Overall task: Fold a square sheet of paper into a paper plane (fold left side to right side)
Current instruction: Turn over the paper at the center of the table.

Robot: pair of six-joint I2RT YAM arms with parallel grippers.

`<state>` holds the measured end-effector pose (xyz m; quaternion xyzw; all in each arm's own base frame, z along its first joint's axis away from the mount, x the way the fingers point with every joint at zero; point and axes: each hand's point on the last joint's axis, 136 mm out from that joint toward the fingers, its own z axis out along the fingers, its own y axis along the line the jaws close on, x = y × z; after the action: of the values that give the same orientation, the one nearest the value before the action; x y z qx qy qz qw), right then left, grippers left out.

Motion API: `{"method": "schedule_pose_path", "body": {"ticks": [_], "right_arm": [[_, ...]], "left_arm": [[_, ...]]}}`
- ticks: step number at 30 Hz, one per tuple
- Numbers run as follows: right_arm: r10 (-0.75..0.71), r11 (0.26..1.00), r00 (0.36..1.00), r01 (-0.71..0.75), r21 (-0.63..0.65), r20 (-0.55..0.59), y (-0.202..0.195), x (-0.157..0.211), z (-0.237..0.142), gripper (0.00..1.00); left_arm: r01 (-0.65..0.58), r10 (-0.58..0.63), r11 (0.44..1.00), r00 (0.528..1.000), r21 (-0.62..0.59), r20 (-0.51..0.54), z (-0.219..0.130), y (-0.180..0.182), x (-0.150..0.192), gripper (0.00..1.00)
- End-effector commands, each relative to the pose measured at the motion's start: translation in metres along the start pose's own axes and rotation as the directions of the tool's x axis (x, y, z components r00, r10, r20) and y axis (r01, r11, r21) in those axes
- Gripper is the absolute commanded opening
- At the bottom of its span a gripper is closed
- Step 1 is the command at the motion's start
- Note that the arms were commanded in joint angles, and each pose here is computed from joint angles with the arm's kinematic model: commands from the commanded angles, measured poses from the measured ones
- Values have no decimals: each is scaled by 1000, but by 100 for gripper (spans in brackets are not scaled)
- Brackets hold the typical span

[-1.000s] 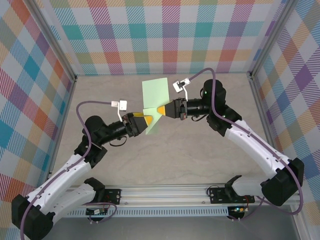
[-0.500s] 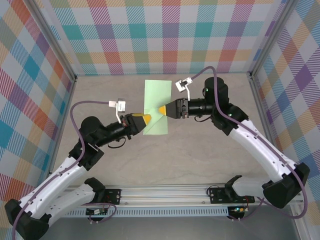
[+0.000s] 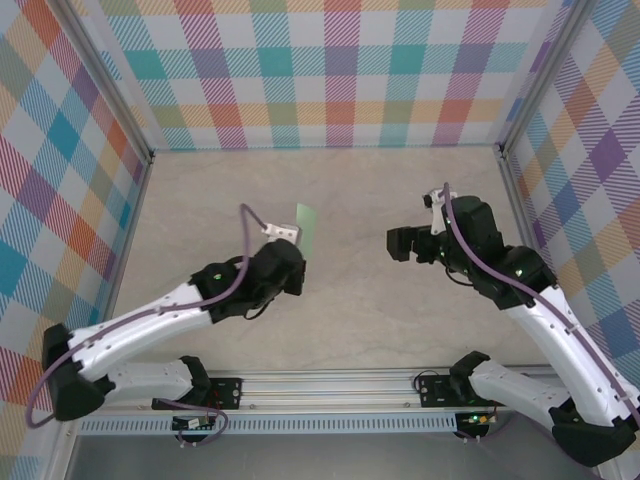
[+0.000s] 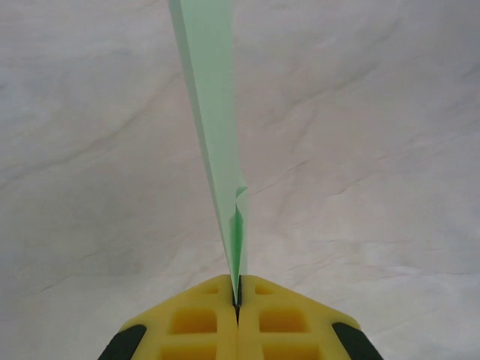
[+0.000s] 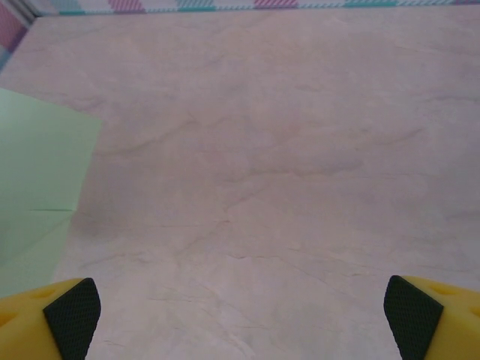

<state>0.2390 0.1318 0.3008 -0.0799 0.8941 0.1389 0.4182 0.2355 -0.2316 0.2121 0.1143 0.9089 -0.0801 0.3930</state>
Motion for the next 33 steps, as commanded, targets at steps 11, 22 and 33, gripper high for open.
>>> {"method": "schedule_pose_path", "body": {"ticks": [11,22,33], "right_arm": [[-24,962,1000,27,273,-15,-55,18,-17,100],[-27,921,999,17,389,22,-81,22,-43,100],[-7,903,1000,10,429,-9,-94,28,-40,100]], "left_arm": [[-257,93,751,953,-608,-287,61,13,36,0],[-300,30,803,883,-515,-468,121,-32,89,4],[-177,46,955,881,-237,-471,142,-96,58,40]]}}
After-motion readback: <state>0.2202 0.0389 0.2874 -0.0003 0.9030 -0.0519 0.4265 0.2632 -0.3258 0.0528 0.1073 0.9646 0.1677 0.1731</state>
